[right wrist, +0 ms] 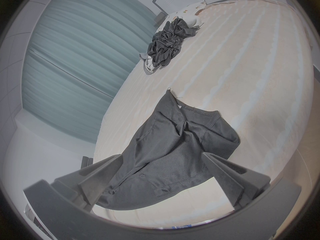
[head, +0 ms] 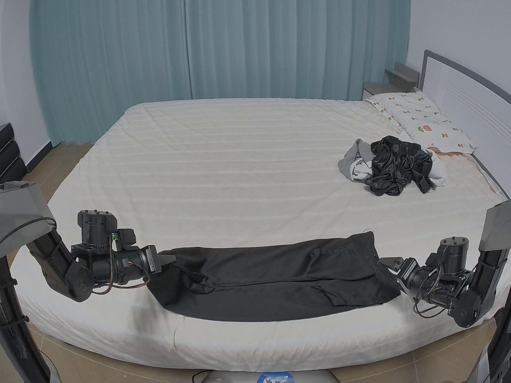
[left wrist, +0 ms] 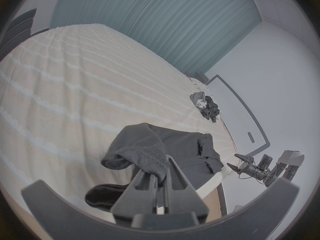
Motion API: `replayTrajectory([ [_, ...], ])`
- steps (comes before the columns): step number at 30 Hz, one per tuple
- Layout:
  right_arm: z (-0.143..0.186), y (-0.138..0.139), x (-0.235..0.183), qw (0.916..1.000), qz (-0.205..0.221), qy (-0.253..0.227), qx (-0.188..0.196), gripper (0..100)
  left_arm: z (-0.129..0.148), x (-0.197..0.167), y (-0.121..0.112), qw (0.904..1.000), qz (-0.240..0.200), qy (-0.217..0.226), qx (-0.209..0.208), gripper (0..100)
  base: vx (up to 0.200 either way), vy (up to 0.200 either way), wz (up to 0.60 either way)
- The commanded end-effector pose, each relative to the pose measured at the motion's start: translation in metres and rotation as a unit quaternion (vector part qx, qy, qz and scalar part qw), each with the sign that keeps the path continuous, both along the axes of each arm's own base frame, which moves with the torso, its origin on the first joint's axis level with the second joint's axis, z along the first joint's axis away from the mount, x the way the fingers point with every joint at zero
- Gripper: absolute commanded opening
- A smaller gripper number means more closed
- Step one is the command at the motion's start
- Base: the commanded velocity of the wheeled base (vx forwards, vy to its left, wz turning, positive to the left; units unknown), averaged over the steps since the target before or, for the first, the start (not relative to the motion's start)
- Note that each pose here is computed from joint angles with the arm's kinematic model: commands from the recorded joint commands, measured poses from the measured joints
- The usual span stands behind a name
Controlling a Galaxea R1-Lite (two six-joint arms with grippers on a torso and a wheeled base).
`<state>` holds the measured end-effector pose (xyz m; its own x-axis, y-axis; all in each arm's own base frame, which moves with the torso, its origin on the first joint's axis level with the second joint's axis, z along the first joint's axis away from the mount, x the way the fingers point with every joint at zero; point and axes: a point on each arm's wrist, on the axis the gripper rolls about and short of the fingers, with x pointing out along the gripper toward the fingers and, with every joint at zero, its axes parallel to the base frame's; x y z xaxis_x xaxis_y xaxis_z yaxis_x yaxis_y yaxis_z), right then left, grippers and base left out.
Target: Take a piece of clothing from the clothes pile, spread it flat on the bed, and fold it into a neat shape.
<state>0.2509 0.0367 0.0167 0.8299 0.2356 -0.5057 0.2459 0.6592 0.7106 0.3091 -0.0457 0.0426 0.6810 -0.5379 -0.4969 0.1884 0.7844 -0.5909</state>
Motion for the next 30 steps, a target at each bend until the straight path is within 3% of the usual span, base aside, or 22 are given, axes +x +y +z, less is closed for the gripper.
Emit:
replayTrajectory([
  [1, 0.000, 0.000, 0.000, 1.0000, 0.000, 0.000, 0.000, 100, 0.003, -0.001, -0.006, 1.0000, -0.002, -0.006, 0.005, 0, 0.000, -0.200, 0.00],
  [14, -0.001, 0.001, -0.001, 1.0000, 0.003, 0.003, 0.000, 100, 0.009, -0.001, -0.029, 0.9997, -0.015, -0.016, 0.008, 0, 0.000, -0.200, 0.00],
  [18, 0.000, 0.001, -0.001, 1.0000, 0.003, 0.001, 0.000, 100, 0.014, 0.006, -0.044, 0.9998, -0.001, -0.008, 0.018, 0, 0.000, -0.200, 0.00],
  [30, 0.000, 0.002, -0.001, 1.0000, 0.003, 0.002, 0.000, 100, 0.026, 0.017, -0.081, 0.9990, -0.026, 0.017, 0.033, 0, 0.000, -0.200, 0.00],
])
